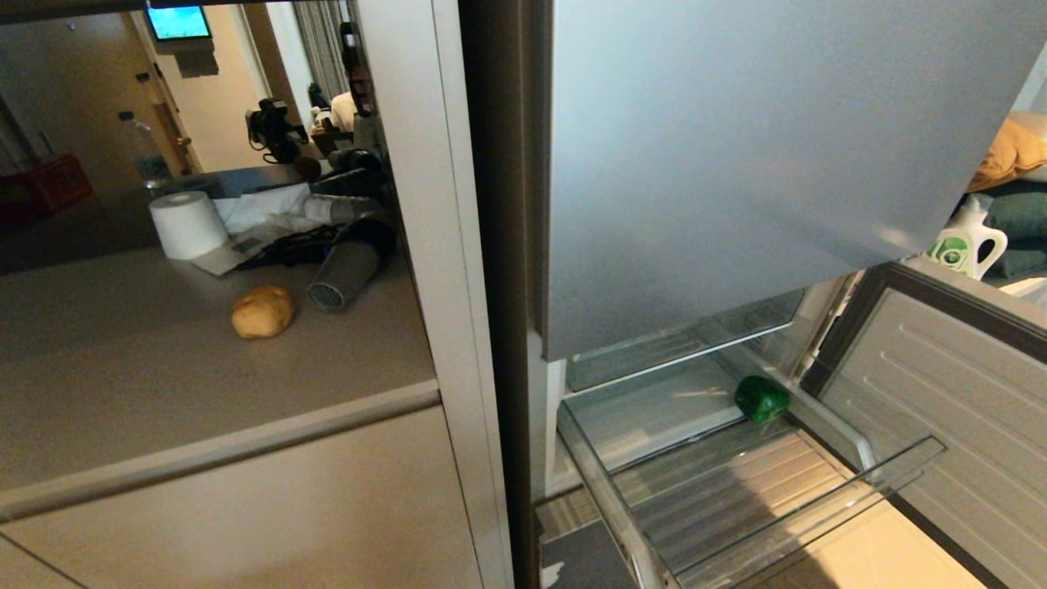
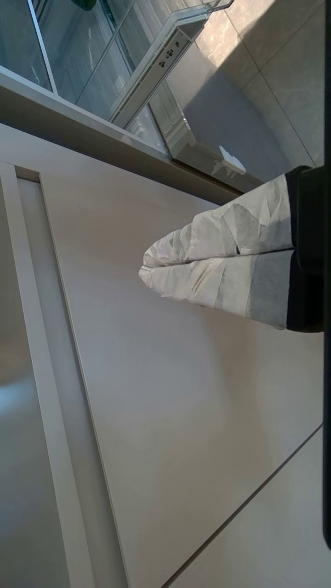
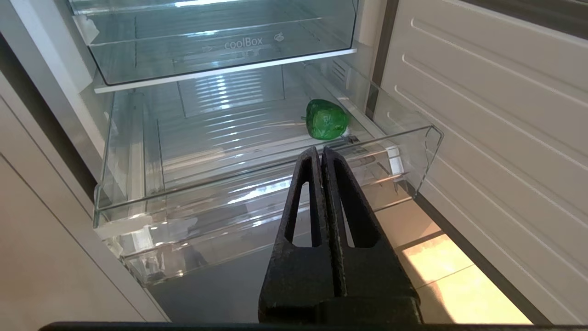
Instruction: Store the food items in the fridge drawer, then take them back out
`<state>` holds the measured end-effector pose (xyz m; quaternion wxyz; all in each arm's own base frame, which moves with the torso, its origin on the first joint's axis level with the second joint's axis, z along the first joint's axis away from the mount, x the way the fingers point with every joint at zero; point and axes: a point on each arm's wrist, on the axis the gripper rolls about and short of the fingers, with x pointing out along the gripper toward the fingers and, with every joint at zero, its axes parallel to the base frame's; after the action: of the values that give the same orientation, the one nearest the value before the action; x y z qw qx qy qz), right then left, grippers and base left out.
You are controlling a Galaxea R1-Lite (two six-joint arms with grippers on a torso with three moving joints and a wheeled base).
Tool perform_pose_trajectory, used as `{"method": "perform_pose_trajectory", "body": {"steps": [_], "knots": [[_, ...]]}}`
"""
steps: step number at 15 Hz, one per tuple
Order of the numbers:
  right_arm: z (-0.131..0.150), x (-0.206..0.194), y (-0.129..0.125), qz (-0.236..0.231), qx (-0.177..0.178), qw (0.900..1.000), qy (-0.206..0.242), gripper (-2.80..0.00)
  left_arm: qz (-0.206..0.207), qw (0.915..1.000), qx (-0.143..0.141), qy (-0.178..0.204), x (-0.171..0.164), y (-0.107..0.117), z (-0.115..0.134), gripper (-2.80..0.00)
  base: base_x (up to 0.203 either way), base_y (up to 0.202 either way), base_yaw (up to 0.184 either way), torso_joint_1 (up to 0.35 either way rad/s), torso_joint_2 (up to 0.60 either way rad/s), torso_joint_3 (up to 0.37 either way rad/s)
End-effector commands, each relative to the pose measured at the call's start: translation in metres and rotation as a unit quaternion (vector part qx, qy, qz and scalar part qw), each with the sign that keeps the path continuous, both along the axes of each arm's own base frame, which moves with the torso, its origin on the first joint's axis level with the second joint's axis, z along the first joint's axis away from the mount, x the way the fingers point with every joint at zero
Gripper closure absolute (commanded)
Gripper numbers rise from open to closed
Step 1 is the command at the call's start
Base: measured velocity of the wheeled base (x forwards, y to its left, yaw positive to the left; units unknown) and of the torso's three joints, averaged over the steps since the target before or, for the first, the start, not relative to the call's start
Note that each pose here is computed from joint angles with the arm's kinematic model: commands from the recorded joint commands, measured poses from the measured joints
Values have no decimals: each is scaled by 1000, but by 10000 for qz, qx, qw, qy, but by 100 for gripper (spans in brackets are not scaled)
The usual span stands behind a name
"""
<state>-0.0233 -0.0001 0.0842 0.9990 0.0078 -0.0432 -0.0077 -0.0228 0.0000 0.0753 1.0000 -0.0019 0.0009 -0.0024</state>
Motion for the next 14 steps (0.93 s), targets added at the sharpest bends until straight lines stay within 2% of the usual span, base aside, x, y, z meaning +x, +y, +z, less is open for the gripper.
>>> {"method": "perform_pose_trajectory", "body": {"steps": [1, 7, 12, 14], "knots": [[-8, 3, 0, 4, 1, 9999, 156, 0, -6, 10000, -12, 7, 0, 0, 0, 0, 0, 0, 0, 1, 2, -28], [-8, 3, 0, -4, 1, 9999, 156, 0, 9, 10000, -11, 7, 0, 0, 0, 0, 8, 0, 0, -1, 0, 0], [-8, 3, 0, 3, 1, 9999, 156, 0, 1, 10000, -12, 7, 0, 0, 0, 0, 182, 0, -1, 5, 1, -2], [-8, 3, 0, -4, 1, 9999, 156, 0, 1, 10000, -12, 7, 0, 0, 0, 0, 101, 0, -2, 6, 11, -4]]}}
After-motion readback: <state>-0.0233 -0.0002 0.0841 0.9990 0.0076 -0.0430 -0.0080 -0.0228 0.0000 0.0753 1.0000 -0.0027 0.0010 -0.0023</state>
